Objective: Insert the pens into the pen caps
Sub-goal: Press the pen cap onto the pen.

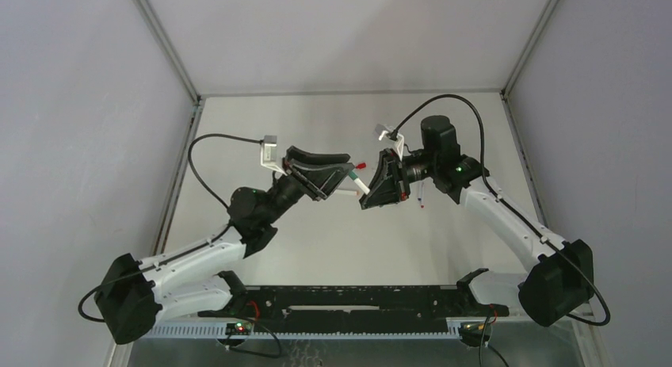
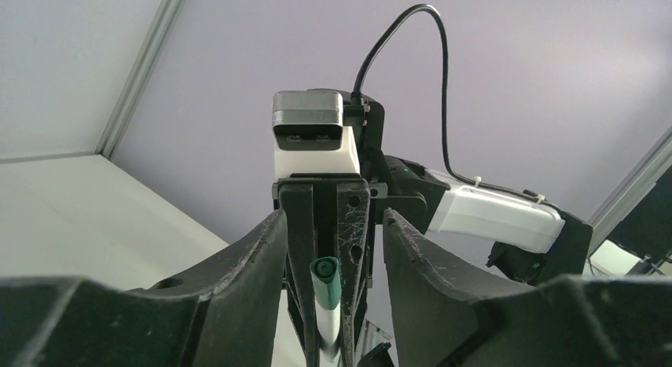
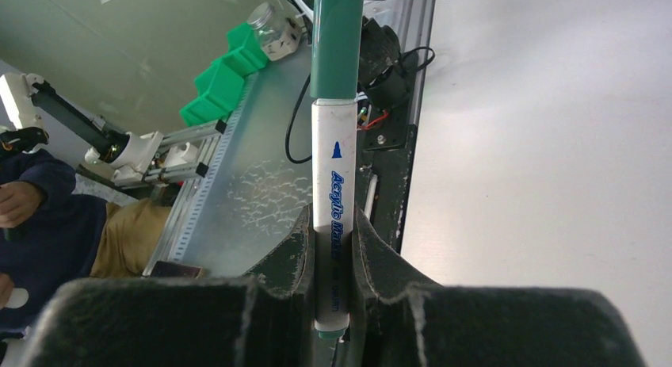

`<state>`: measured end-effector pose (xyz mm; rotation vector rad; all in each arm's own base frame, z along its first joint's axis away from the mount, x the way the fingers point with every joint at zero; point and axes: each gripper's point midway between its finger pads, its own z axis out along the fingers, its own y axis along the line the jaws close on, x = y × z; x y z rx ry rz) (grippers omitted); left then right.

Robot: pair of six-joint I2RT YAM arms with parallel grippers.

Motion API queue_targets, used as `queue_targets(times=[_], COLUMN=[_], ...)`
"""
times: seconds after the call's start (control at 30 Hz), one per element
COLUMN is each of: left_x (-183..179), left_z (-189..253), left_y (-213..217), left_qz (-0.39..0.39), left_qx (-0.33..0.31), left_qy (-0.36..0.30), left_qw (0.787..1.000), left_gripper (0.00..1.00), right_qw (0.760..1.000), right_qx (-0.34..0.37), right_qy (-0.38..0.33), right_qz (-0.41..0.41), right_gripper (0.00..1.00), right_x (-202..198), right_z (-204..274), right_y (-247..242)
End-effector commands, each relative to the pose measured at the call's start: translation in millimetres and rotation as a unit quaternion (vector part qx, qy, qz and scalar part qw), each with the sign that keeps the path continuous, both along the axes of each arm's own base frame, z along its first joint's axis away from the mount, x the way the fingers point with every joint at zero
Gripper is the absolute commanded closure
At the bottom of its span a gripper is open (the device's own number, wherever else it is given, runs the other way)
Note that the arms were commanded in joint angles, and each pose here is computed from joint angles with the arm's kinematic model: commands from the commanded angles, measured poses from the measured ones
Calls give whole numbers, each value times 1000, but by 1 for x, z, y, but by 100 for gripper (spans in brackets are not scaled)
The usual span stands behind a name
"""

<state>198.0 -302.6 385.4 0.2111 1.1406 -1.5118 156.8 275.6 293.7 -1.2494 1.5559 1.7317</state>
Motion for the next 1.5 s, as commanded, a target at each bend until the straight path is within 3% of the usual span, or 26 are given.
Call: queue_targets(times=[0.0, 0.27, 0.4, 0.57, 0.87, 1.0, 1.27, 1.37, 1.47], left_x=[-3, -4, -4, -7, -18, -35, -51, -47, -36], left_z=[24, 20, 19, 18, -20, -32, -37, -62, -91], left_y=[-1, -8, -10, -14, -32, -48, -68, -77, -80], left_qz=[-9, -18, -22, -34, -87, -111, -183, -195, -142], left_qx=[-20, -15, -13, -5, 43, 69, 33, 87, 171], left_qy=[-13, -8, -8, -11, 27, 12, 41, 94, 128], left_qw=[1000, 1000, 1000, 999, 995, 991, 982, 972, 966], left_gripper=[49, 58, 69, 99, 100, 100, 100, 100, 100], right_qw=[1000, 1000, 1000, 1000, 999, 999, 999, 999, 997], right_qx=[9, 7, 6, 5, 13, 25, 38, 36, 10], right_qy=[-17, -17, -16, -17, -26, -16, 3, -13, -20], right_qz=[-1, -6, -8, -11, -30, -12, -10, -36, -80], right_gripper=[100, 100, 100, 100, 100, 100, 100, 100, 100], right_x=[3, 5, 5, 7, 18, 17, 20, 29, 40], right_z=[10, 10, 9, 8, 15, 24, 44, 48, 43], right_y=[4, 5, 5, 5, -2, 0, 3, -2, -5])
